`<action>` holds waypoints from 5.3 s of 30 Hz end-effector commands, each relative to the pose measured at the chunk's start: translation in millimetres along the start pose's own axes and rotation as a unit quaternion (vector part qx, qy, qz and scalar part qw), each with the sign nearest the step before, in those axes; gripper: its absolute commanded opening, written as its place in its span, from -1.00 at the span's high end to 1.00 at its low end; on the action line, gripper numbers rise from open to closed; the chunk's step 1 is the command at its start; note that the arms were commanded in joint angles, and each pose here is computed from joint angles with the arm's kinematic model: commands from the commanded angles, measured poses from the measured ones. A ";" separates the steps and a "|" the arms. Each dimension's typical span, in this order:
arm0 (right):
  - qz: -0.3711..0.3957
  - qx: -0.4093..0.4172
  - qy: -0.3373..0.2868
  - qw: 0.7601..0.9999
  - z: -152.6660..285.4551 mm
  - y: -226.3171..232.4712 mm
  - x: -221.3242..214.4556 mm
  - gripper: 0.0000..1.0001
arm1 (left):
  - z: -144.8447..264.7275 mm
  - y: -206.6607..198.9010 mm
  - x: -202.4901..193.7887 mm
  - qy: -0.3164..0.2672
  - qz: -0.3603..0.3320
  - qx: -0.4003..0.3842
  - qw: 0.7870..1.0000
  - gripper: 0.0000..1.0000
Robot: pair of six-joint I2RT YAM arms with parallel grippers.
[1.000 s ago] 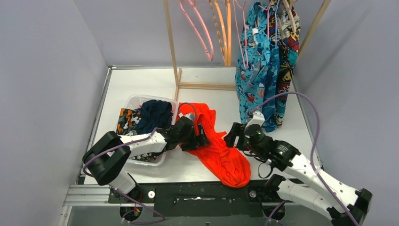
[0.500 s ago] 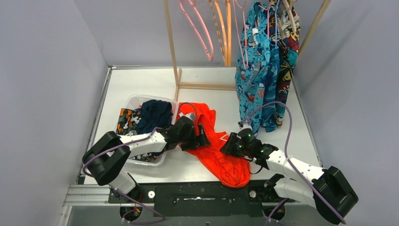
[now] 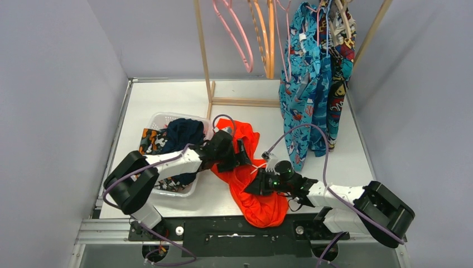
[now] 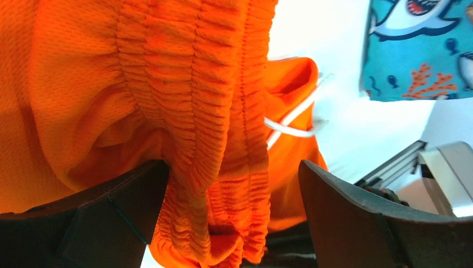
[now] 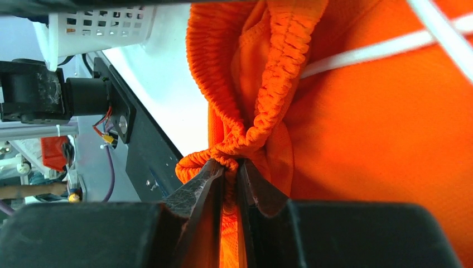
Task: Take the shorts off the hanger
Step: Pick up the shorts at the center of the board, then place the shorts in the basket.
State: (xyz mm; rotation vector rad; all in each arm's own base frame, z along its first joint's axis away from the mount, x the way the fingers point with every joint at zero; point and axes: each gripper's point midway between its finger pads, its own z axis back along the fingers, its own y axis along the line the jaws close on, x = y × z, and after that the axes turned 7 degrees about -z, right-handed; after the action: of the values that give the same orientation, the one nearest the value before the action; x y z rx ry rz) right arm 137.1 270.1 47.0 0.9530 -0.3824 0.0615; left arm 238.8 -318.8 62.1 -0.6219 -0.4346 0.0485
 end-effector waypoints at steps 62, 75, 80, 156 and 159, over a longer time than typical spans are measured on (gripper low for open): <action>-0.111 -0.255 -0.423 0.862 141.9 -76.0 116.8 -0.60 | -15.0 -37.0 -56.8 0.015 -0.353 0.075 0.933 -0.74; -0.084 -0.271 -0.419 0.862 150.4 -80.2 124.8 -0.63 | -38.8 47.0 -97.2 0.051 -0.364 0.269 0.890 0.27; -0.076 -0.273 -0.399 0.872 146.6 -76.5 125.1 -0.64 | -25.6 36.8 -65.2 -0.001 -0.370 0.294 0.882 0.94; 0.025 -0.281 -0.393 0.875 169.9 -40.3 154.5 -0.69 | 195.4 169.3 196.3 -0.217 -0.046 0.350 0.910 1.00; 0.038 -0.296 -0.387 0.872 176.2 -39.8 155.1 -0.70 | 159.1 184.0 185.0 -0.170 -0.030 0.340 0.924 1.00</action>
State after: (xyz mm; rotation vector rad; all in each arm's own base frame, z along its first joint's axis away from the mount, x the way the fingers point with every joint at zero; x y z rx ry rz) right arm 229.4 90.6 131.6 0.3222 -1.0407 -0.3993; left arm 334.5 -18.8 170.4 0.2595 -0.7545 0.2446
